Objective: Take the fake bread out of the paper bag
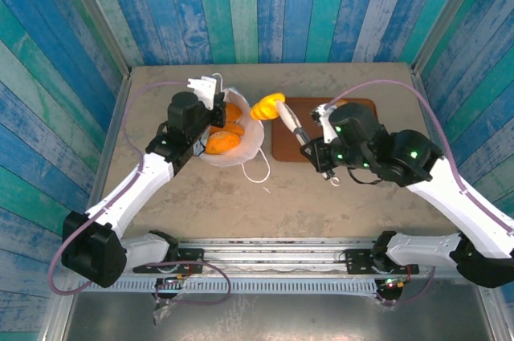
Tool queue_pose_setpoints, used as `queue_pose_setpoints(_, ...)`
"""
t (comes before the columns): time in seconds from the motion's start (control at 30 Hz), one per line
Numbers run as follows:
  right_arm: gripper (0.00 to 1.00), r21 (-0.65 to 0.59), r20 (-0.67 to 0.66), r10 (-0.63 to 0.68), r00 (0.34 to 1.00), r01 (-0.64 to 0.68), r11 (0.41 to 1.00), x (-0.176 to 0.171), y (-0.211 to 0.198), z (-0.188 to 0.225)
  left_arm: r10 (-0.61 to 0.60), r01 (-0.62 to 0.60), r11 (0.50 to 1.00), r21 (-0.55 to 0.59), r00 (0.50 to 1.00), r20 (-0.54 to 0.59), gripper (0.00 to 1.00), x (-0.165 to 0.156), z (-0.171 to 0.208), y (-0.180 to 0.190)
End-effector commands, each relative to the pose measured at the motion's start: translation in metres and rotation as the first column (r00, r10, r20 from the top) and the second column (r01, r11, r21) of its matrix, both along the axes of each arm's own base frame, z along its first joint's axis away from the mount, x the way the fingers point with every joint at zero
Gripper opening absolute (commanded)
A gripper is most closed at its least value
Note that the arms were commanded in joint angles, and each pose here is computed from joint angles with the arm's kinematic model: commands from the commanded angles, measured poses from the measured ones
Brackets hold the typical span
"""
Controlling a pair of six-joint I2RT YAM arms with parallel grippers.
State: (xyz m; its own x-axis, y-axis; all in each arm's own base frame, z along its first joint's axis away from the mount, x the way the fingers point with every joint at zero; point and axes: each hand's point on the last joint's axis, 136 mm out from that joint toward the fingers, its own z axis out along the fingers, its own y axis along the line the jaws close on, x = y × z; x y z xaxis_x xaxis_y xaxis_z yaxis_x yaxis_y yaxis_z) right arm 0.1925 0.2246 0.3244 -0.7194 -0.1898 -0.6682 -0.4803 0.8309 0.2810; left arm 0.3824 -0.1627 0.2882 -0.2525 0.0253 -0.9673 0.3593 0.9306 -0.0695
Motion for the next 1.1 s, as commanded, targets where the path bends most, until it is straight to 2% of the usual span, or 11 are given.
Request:
queue_pose_setpoints(0.0, 0.09, -0.047, 0.042, -0.053, 0.998, 0.055, 0.997, -0.002, -0.026, 0.011, 0.008, -0.008, 1.0, 0.004, 1.0, 0.028, 0.0, 0.004, 0.005, 0.0)
queue_pose_setpoints(0.27, 0.1, -0.138, -0.003, -0.167, 0.986, 0.165, 0.977, 0.002, -0.067, 0.001, -0.01, 0.01, 1.0, -0.003, 0.999, 0.038, 0.0, 0.0, 0.01, -0.002)
queue_pose_setpoints(0.5, 0.1, -0.253, -0.085, -0.258, 0.962, 0.229, 0.94, 0.014, -0.098, -0.025, -0.029, 0.029, 1.0, -0.003, 0.999, 0.036, 0.0, 0.0, 0.009, -0.005)
queue_pose_setpoints(0.8, 0.1, -0.371, -0.159, -0.289, 0.944, 0.214, 0.904, 0.035, -0.105, -0.058, -0.049, 0.051, 0.998, -0.024, 0.998, 0.043, 0.0, 0.0, 0.017, -0.01)
queue_pose_setpoints(1.07, 0.11, -0.46, -0.256, -0.278, 0.926, 0.137, 0.877, 0.028, -0.109, -0.083, -0.045, 0.046, 0.999, -0.025, 0.998, 0.039, 0.0, -0.002, 0.015, -0.008)
